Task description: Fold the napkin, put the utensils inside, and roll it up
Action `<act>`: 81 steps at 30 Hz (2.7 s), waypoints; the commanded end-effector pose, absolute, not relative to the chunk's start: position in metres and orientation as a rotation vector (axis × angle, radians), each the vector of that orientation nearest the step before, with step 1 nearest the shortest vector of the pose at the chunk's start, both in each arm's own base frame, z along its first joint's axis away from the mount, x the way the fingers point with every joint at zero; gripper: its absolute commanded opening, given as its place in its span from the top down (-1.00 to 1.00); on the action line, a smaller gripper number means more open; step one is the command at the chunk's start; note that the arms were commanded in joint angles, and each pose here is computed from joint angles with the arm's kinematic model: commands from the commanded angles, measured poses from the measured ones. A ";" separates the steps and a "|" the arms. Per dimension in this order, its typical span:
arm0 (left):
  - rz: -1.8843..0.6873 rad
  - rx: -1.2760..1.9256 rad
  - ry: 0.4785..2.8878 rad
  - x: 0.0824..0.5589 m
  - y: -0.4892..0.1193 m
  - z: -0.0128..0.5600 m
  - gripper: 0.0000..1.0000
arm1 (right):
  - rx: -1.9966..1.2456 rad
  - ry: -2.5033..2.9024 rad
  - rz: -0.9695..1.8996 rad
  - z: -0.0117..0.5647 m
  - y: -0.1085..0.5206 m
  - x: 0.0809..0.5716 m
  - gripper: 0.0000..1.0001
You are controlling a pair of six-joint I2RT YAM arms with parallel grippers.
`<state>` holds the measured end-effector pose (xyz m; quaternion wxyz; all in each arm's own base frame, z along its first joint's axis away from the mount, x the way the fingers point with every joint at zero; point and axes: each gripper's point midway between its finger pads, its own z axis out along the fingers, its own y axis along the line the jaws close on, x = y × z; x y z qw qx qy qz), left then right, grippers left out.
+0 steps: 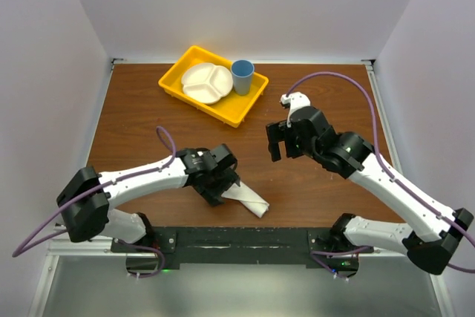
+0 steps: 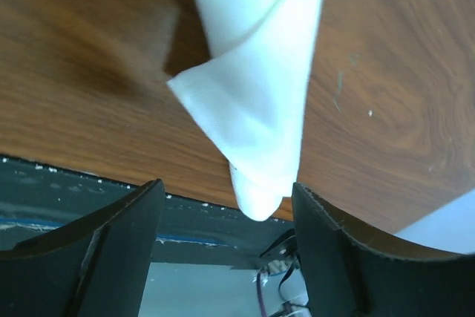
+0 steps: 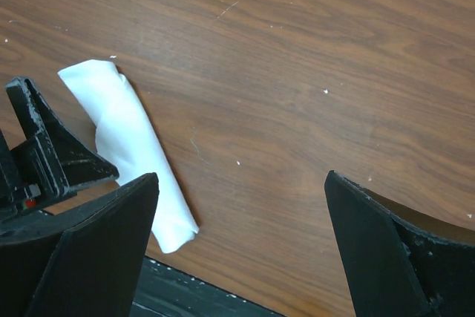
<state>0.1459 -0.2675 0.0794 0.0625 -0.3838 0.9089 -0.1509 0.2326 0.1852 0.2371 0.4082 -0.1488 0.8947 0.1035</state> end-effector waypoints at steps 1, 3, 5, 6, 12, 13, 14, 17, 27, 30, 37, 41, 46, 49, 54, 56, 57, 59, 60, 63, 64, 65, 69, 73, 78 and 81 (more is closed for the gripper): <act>-0.394 -1.414 2.624 0.154 -0.268 0.081 -0.52 | -0.408 2.248 0.236 0.233 0.171 0.223 -0.96; -0.382 -1.415 2.627 0.157 -0.275 0.077 -0.57 | -0.412 2.245 0.235 0.232 0.167 0.220 -0.97; -0.356 -1.407 2.633 0.160 -0.280 0.072 -0.68 | -0.424 2.253 0.220 0.226 0.164 0.218 -0.96; -0.351 -1.405 2.635 0.161 -0.282 0.071 -0.71 | -0.428 2.260 0.210 0.223 0.162 0.217 -0.97; -0.324 -1.409 2.575 0.176 -0.286 0.071 -0.75 | -0.431 2.245 0.204 0.224 0.155 0.213 -0.97; -0.318 -1.403 2.564 0.178 -0.285 0.072 -0.74 | -0.434 2.241 0.208 0.225 0.154 0.212 -0.97; -0.313 -1.404 2.560 0.181 -0.287 0.071 -0.71 | -0.434 2.240 0.211 0.226 0.154 0.211 -0.96; -0.295 -1.410 2.571 0.181 -0.291 0.068 -0.65 | -0.431 2.234 0.209 0.228 0.153 0.211 -0.96; -0.201 -1.441 2.587 0.179 -0.290 0.058 -0.62 | -0.432 2.213 0.219 0.236 0.150 0.209 -0.96; -0.187 -1.450 2.605 0.176 -0.291 0.048 -0.64 | -0.431 2.210 0.227 0.237 0.150 0.207 -0.96; -0.180 -1.444 2.563 0.184 -0.283 0.038 -0.54 | -0.434 2.217 0.211 0.234 0.146 0.206 -0.96; -0.158 -1.460 2.559 0.185 -0.278 0.030 -0.50 | -0.440 2.219 0.222 0.234 0.148 0.204 -0.96; -0.138 -1.468 2.565 0.183 -0.274 0.024 -0.48 | -0.439 2.226 0.240 0.234 0.150 0.203 -0.96; -0.136 -1.473 2.563 0.185 -0.271 0.020 -0.46 | -0.440 2.226 0.261 0.235 0.153 0.202 -0.96; -0.126 -1.468 2.555 0.190 -0.269 0.015 -0.29 | -0.441 2.233 0.252 0.233 0.152 0.202 -0.97; -0.113 -1.472 2.554 0.190 -0.265 0.012 -0.21 | -0.441 2.232 0.255 0.233 0.152 0.202 -0.96; -0.117 -1.476 2.551 0.192 -0.265 0.012 -0.21 | -0.441 2.232 0.255 0.233 0.153 0.203 -0.97; -0.105 -1.478 2.536 0.195 -0.259 0.011 -0.11 | -0.441 2.231 0.253 0.233 0.153 0.203 -0.96; -0.098 -1.475 2.531 0.196 -0.257 0.011 -0.08 | -0.443 2.234 0.252 0.232 0.153 0.202 -0.96; -0.082 -1.486 2.521 0.200 -0.246 0.009 0.00 | -0.443 2.234 0.252 0.232 0.153 0.203 -0.97; -0.074 -1.499 2.512 0.203 -0.241 0.008 0.03 | -0.441 2.233 0.254 0.233 0.154 0.203 -0.97; -0.063 -1.494 2.504 0.205 -0.235 0.008 0.04 | -0.441 2.235 0.254 0.232 0.154 0.204 -0.97; -0.026 -1.519 2.482 0.212 -0.211 0.004 0.05 | -0.444 2.239 0.265 0.232 0.158 0.205 -0.97; 0.023 -1.555 2.416 0.235 -0.165 0.002 0.11 | -0.457 2.256 0.258 0.226 0.162 0.207 -0.97; 0.095 -1.490 2.443 0.265 -0.110 -0.003 0.15 | -0.457 2.261 0.255 0.223 0.165 0.211 -0.96; 0.126 -1.514 2.418 0.286 -0.073 -0.004 0.16 | -0.460 2.266 0.246 0.221 0.167 0.214 -0.96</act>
